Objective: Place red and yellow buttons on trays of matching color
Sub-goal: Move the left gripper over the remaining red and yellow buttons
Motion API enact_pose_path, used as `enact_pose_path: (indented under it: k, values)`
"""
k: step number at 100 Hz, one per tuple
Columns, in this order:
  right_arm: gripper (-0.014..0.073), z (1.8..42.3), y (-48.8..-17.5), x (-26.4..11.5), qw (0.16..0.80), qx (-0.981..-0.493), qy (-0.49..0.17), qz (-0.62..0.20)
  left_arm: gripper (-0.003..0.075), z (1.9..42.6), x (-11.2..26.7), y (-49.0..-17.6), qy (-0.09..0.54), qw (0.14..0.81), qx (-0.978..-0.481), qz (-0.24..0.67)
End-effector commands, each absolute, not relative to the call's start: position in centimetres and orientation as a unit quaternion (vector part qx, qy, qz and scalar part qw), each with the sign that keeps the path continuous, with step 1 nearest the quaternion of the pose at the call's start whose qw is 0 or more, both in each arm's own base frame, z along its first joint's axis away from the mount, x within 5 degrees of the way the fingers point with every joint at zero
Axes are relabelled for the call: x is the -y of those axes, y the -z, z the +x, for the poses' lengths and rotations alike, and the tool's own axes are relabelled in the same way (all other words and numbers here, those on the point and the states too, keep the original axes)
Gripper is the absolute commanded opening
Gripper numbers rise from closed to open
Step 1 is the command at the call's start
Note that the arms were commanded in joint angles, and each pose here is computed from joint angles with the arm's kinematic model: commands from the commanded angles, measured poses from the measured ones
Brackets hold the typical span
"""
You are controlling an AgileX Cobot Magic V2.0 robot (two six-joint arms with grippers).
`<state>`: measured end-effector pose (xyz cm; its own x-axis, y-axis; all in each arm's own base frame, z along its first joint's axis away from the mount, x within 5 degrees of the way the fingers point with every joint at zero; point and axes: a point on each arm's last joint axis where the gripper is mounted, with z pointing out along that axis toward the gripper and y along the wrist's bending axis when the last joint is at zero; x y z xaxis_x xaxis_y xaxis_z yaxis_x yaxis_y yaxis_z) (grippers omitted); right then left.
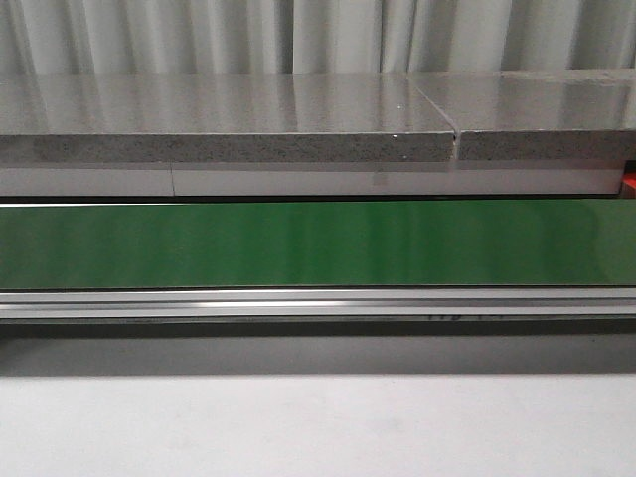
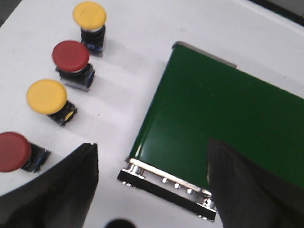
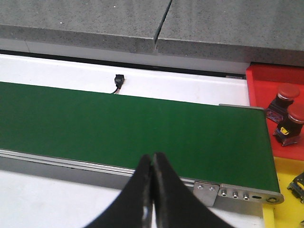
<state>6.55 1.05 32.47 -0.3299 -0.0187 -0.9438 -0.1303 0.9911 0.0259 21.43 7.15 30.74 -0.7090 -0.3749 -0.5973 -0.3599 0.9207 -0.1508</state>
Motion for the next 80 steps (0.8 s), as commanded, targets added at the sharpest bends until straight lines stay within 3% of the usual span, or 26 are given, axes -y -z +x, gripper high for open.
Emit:
enact_pose_path:
  k: [1,40,66,80]
  values:
    - [-0.0066,6.7,-33.9,-1.0,0.615,-0.786,-0.049,-0.044,0.0503,21.4,-8.4,-31.9,0.008,0.348,-0.907,-0.236]
    - [-0.0066,6.7,-33.9,-1.0,0.615,-0.786,-0.049,-0.044,0.0503,20.7,-13.9,-28.9,0.004,0.233,-0.908,-0.348]
    - [-0.0066,6.7,-33.9,-1.0,0.615,-0.786,-0.049,-0.044,0.0502,21.3,-15.9,-28.2,0.020,0.167,-0.911,-0.376]
    - [-0.0066,6.7,-33.9,-1.0,0.615,-0.786,-0.049,-0.044,0.0502,22.4,-17.6,-27.8,-0.008,0.135,-0.919,-0.371]
